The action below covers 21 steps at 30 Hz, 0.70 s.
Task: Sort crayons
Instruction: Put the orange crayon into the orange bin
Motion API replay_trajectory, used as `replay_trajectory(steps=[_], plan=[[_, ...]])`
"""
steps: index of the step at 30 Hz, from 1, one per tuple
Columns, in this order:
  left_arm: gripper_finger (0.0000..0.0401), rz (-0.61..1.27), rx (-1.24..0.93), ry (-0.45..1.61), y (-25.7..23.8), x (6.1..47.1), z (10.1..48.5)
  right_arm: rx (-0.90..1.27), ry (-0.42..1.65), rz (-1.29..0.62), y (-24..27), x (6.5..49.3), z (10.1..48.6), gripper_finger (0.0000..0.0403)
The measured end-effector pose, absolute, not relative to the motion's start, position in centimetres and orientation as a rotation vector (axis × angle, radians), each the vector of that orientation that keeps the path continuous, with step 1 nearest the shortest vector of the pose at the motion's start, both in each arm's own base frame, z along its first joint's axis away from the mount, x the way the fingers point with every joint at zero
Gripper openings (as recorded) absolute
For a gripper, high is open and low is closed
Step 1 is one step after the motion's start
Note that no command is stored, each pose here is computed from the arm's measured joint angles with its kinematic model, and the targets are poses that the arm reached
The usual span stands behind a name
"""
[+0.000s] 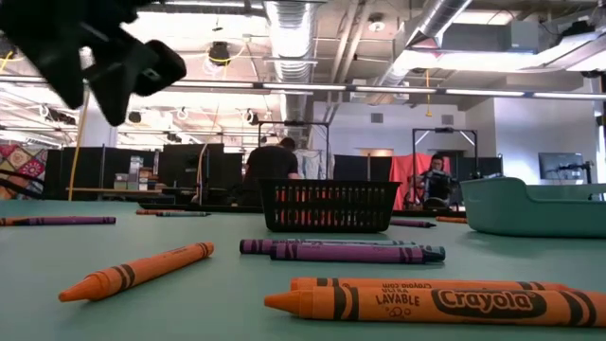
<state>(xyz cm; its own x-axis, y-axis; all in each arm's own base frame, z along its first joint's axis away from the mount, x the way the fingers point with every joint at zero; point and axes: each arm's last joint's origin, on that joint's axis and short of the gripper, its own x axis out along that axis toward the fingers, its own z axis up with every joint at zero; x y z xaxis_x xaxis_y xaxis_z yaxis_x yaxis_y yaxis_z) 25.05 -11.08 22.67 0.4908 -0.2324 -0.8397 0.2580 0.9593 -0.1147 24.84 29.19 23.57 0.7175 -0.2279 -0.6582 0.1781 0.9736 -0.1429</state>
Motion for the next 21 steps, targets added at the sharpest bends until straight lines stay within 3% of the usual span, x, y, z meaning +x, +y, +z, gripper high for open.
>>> replay_trajectory(steps=[2, 6, 10, 14, 21], plan=[[0.0132, -0.330, 0.021, 0.878, -12.4, 25.0, 21.6, -0.078, 0.733, -0.228, 29.0, 25.2, 23.6, 0.0082], [0.0132, -0.194, -0.174, 0.686, -14.1, 26.1, 19.9, -0.057, 0.720, -0.240, 28.6, 26.0, 23.7, 0.0082], [0.0132, -0.233, -0.281, 0.730, -15.1, 27.3, 18.6, -0.058, 0.721, -0.246, 28.3, 26.4, 23.7, 0.0082], [0.0132, -0.462, -0.076, 0.764, -17.2, 27.9, 18.0, -0.086, 0.724, -0.233, 28.3, 26.4, 23.7, 0.0082], [0.0130, -0.660, 0.496, 0.605, -20.4, 29.8, 18.7, -0.086, 0.724, -0.227, 28.4, 26.3, 23.7, 0.0082]])
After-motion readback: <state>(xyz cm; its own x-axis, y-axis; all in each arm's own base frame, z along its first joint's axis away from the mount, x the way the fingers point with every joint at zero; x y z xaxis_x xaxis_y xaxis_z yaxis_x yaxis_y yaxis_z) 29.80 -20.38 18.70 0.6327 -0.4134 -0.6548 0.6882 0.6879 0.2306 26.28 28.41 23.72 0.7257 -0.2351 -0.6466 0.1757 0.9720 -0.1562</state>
